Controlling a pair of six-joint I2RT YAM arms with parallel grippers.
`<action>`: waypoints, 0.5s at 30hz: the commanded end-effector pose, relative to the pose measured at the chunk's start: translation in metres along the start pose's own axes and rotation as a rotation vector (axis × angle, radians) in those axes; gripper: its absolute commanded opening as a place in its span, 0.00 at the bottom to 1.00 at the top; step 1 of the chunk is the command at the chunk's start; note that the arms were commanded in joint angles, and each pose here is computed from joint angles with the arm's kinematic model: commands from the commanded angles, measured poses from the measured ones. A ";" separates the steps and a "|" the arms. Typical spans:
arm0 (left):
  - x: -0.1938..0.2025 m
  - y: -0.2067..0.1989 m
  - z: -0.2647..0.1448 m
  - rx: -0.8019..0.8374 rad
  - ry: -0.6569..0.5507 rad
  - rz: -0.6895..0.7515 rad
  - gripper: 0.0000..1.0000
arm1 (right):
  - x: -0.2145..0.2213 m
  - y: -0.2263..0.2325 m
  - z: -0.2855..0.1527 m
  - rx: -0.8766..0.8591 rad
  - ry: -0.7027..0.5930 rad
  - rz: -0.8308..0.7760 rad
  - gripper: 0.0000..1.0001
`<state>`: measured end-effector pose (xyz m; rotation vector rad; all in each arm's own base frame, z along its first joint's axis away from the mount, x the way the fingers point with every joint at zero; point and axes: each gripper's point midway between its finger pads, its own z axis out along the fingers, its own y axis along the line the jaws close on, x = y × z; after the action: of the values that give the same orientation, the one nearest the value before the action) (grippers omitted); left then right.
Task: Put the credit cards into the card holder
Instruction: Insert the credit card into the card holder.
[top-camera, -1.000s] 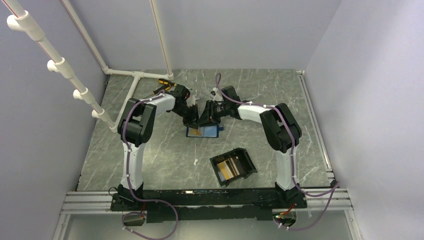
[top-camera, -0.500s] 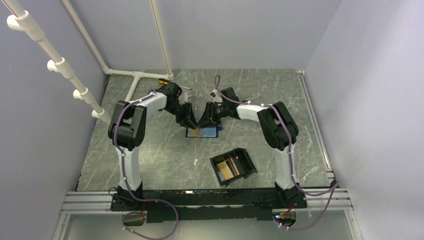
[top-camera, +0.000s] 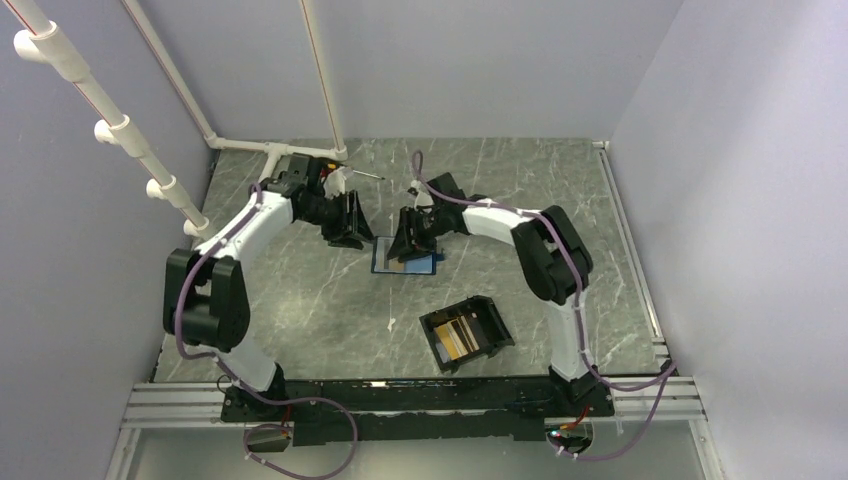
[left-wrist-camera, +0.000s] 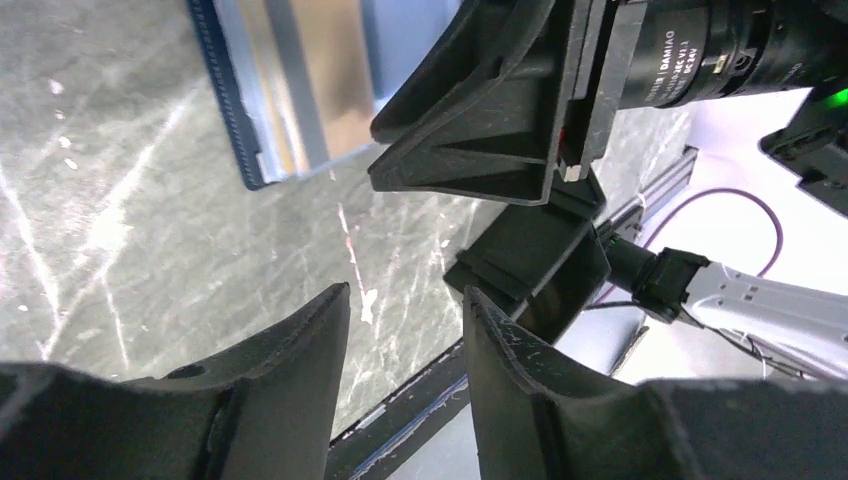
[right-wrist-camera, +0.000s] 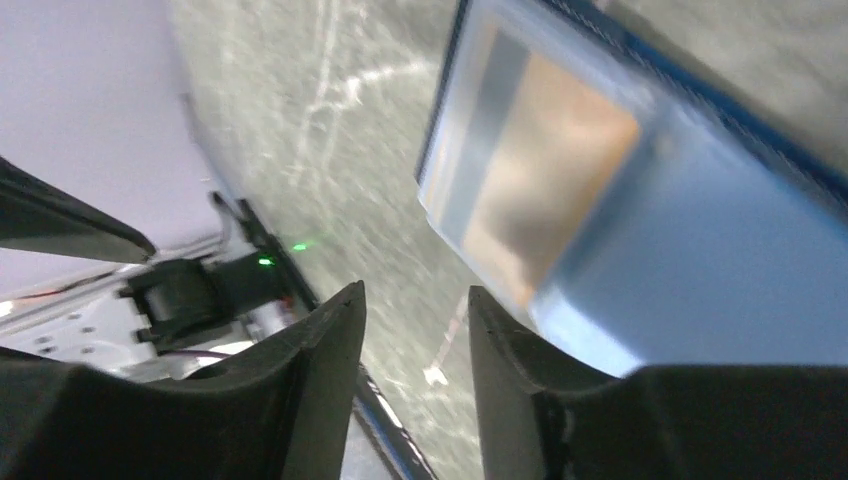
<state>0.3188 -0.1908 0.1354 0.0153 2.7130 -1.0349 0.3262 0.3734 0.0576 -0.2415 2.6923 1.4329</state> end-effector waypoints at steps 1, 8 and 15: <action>0.016 -0.035 -0.006 0.124 -0.001 0.038 0.52 | 0.005 0.017 -0.075 0.211 -0.094 -0.192 0.48; 0.064 -0.086 0.032 0.201 0.092 0.081 0.54 | 0.100 -0.017 -0.178 0.696 -0.057 -0.321 0.68; 0.061 -0.092 0.045 0.186 0.099 0.113 0.56 | 0.169 -0.033 -0.210 0.790 -0.040 -0.273 0.82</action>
<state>0.2413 -0.2859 0.1388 0.2539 2.7183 -1.2708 0.1919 0.2162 0.1533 -0.5391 2.6604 0.5042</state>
